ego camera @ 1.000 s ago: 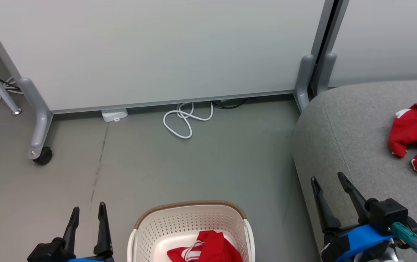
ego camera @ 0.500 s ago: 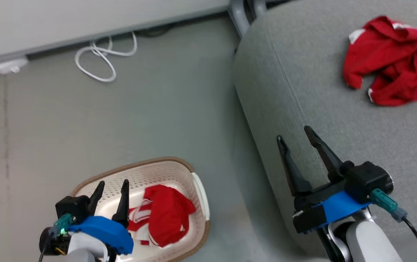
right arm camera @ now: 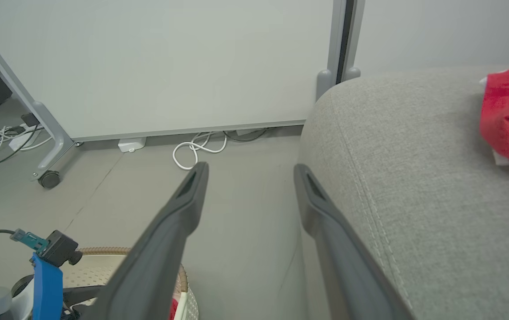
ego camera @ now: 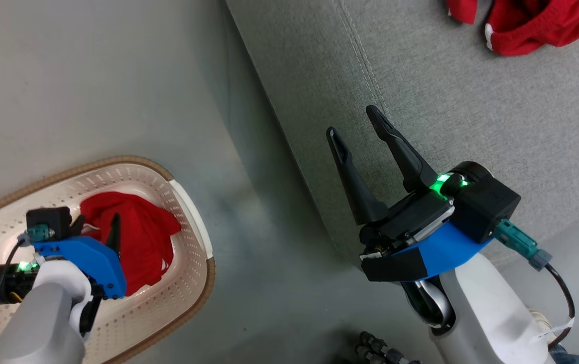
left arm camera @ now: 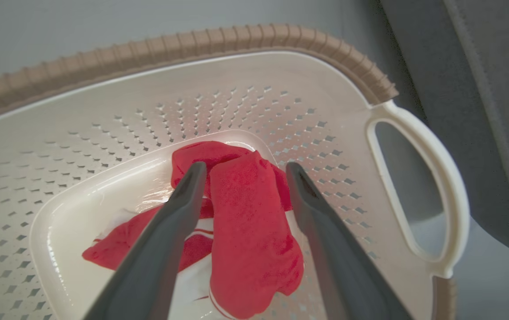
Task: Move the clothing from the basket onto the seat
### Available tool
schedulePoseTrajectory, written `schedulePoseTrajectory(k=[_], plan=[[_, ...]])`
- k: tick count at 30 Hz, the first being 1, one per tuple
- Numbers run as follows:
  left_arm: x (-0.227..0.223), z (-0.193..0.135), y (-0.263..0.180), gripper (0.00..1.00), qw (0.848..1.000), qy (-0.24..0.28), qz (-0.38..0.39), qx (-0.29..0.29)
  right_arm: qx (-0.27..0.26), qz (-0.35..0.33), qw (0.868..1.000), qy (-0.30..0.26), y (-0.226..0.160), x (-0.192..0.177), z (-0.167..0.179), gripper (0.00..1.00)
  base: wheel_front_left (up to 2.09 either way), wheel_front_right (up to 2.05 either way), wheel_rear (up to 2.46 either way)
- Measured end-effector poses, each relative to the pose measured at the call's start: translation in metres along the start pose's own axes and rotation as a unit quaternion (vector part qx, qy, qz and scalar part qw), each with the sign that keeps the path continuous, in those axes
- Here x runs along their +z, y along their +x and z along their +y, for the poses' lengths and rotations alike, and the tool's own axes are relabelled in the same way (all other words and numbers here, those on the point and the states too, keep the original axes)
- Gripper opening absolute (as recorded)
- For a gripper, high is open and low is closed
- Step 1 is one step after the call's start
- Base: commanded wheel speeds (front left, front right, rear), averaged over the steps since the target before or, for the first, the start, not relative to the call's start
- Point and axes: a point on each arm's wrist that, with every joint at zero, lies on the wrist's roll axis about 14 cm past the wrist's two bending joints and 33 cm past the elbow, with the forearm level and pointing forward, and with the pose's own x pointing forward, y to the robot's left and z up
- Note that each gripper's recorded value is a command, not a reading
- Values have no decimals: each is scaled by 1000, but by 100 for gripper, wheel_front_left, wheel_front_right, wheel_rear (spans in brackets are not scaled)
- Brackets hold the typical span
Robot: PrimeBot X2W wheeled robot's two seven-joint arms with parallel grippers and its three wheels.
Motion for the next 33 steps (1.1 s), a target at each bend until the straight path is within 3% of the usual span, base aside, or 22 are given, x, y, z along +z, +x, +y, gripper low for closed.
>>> schedulePoseTrajectory(k=[7, 17, 24, 30, 31, 32, 33], plan=[[-31, 16, 35, 100, 997, 19, 72, 0, 3, 37, 999, 20, 13, -37, -1, 100, 0, 0, 0], [-61, 32, 48, 100, 990, 5, 143, 10, 14, 38, 999, 35, 27, -50, 5, 100, 0, 0, 0], [-86, 14, 47, 100, 976, -46, 212, -2, 13, 37, 998, 41, 28, -53, 6, 100, 0, 0, 0], [-85, -1, 49, 100, 975, -44, 214, -23, 10, 39, 998, 43, 28, -55, 5, 100, 0, 0, 0], [-85, -5, 49, 82, 975, -40, 216, -29, 10, 39, 998, 43, 27, -56, 5, 100, 0, 0, 0], [-84, -8, 50, 46, 975, -37, 215, -35, 10, 40, 998, 43, 27, -56, 5, 100, 0, 0, 0], [-82, -11, 51, 0, 976, -32, 211, -40, 9, 40, 998, 43, 27, -57, 4, 100, 0, 0, 0]])
